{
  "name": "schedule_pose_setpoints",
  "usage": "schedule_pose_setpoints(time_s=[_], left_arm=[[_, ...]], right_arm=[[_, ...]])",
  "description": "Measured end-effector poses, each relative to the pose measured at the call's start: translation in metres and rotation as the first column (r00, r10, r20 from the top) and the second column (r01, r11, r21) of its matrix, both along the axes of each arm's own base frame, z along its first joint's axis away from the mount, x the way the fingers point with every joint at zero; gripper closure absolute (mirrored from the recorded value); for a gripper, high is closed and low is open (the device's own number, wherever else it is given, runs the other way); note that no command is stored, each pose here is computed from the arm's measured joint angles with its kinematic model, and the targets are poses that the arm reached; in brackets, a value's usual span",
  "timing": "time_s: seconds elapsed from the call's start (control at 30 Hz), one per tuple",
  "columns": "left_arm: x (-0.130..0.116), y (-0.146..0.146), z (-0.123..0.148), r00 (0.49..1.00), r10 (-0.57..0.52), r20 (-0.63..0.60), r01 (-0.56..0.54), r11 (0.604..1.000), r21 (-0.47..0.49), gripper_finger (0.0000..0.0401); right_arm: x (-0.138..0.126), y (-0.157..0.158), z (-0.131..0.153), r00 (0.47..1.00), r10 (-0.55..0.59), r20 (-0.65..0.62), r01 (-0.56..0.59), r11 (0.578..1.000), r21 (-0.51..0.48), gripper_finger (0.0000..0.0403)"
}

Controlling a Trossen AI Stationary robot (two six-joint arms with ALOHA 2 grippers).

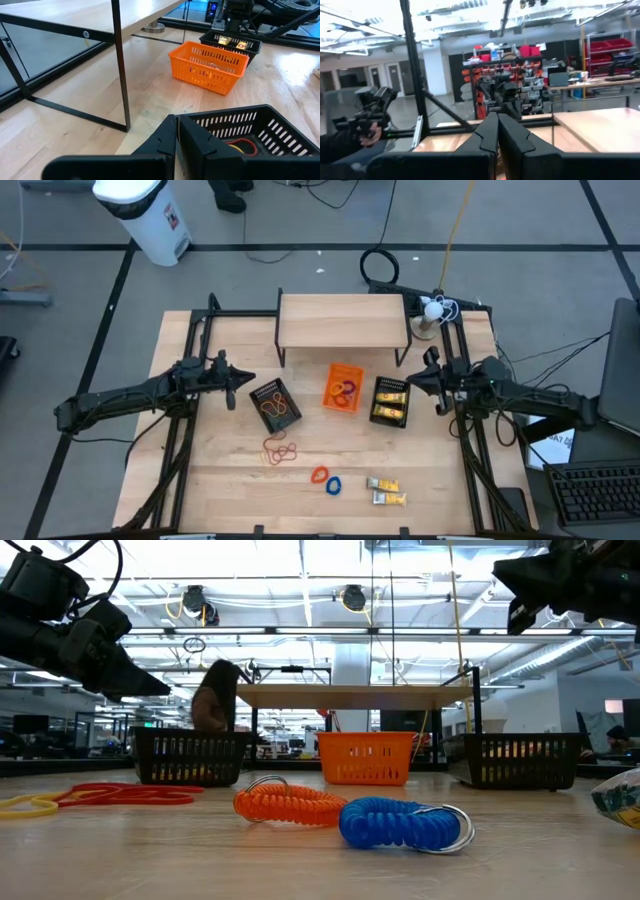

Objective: Pick & Place Office Desk Supplies
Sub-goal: Put the crayon box into the right black bin

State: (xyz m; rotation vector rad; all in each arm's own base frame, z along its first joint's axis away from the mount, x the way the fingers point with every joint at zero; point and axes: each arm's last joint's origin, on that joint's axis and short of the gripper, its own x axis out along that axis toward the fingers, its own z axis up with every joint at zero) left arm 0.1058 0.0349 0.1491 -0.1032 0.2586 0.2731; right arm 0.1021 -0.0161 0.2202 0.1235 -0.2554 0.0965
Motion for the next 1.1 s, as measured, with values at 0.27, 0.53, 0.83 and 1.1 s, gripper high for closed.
schedule_pose_setpoints(time_s=[0.27, 0.53, 0.83, 1.1], left_arm=[[0.000, 0.000, 0.000, 1.000, 0.002, 0.002, -0.002, 1.000, -0.007, 0.0382], [0.000, 0.000, 0.000, 1.000, 0.003, 0.002, -0.003, 1.000, -0.008, 0.0382], [0.000, 0.000, 0.000, 1.000, 0.003, 0.002, -0.003, 1.000, -0.007, 0.0382], [0.000, 0.000, 0.000, 1.000, 0.003, 0.002, -0.003, 1.000, -0.005, 0.0382]], right_arm=[[-0.002, 0.001, -0.012, 0.994, 0.018, -0.112, -0.017, 1.000, 0.007, 0.0403], [0.000, -0.001, -0.031, 0.970, -0.009, -0.243, 0.016, 1.000, 0.025, 0.0403], [0.002, -0.004, -0.049, 0.962, -0.098, -0.254, 0.110, 0.993, 0.031, 0.0403], [0.002, -0.005, -0.051, 0.958, -0.110, -0.264, 0.122, 0.992, 0.029, 0.0403]])
